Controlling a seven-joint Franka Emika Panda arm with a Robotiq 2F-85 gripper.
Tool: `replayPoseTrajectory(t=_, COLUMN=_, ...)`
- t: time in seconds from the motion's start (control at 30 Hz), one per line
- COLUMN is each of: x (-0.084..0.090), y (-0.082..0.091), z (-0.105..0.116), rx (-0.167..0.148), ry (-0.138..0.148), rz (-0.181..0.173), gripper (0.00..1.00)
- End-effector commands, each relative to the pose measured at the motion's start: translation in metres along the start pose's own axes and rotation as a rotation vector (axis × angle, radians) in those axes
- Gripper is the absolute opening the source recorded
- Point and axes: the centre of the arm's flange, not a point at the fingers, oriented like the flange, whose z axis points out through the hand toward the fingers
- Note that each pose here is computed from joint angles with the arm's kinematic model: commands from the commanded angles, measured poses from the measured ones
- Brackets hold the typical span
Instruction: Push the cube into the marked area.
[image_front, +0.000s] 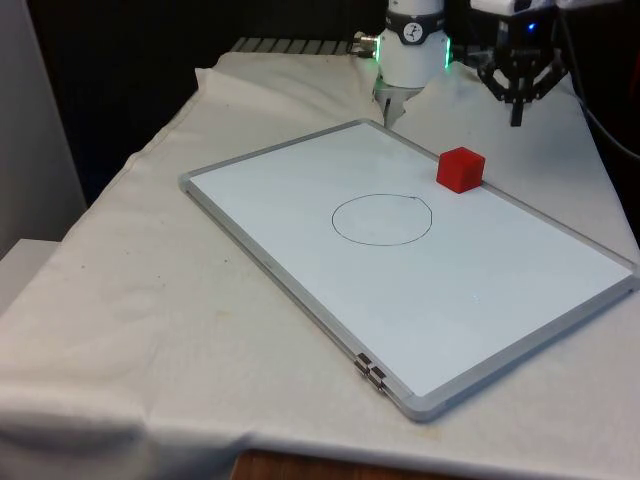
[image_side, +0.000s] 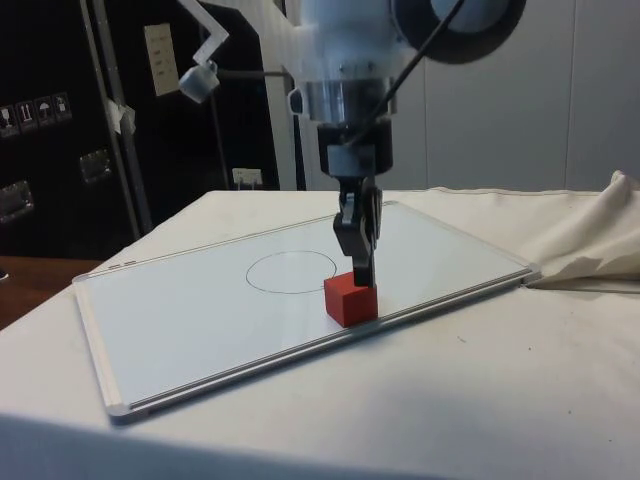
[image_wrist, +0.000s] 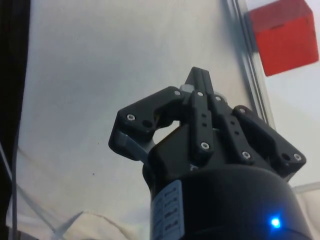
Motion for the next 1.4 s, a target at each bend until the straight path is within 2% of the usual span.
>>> replayPoseTrajectory(t=0.0, x=0.000, y=0.000, z=0.004, rx=0.012, ry=0.008, rz=0.006, gripper=0.00)
replayPoseTrajectory(t=0.37, x=0.001, y=0.022, z=0.028, rx=0.005, ry=-0.003, rz=-0.001, gripper=0.00)
replayPoseTrajectory(t=0.47, x=0.001, y=0.024, z=0.030, rx=-0.001, ry=-0.013, rz=0.000, gripper=0.00)
replayPoseTrajectory(t=0.5, x=-0.002, y=0.025, z=0.032, rx=0.002, ry=-0.007, rz=-0.003, gripper=0.00)
replayPoseTrajectory(t=0.73, x=-0.005, y=0.027, z=0.039, rx=-0.003, ry=-0.012, rz=-0.009, gripper=0.00)
replayPoseTrajectory(t=0.77, x=-0.005, y=0.027, z=0.037, rx=-0.005, ry=-0.022, rz=-0.007, gripper=0.00)
replayPoseTrajectory(t=0.8, x=-0.005, y=0.027, z=0.040, rx=-0.004, ry=-0.012, rz=-0.009, gripper=0.00)
replayPoseTrajectory(t=1.0, x=-0.003, y=0.029, z=0.048, rx=-0.006, ry=-0.010, rz=-0.002, gripper=0.00)
replayPoseTrajectory(t=1.03, x=-0.004, y=0.028, z=0.045, rx=-0.003, ry=-0.018, rz=-0.006, gripper=0.00)
replayPoseTrajectory(t=1.1, x=-0.002, y=0.030, z=0.050, rx=-0.006, ry=-0.008, rz=0.001, gripper=0.00)
replayPoseTrajectory(t=1.3, x=-0.001, y=0.044, z=0.059, rx=-0.011, ry=-0.006, rz=0.021, gripper=0.00)
replayPoseTrajectory(t=1.33, x=-0.001, y=0.042, z=0.059, rx=-0.006, ry=-0.014, rz=0.019, gripper=0.00)
replayPoseTrajectory(t=1.37, x=-0.001, y=0.046, z=0.059, rx=-0.013, ry=-0.005, rz=0.023, gripper=0.00)
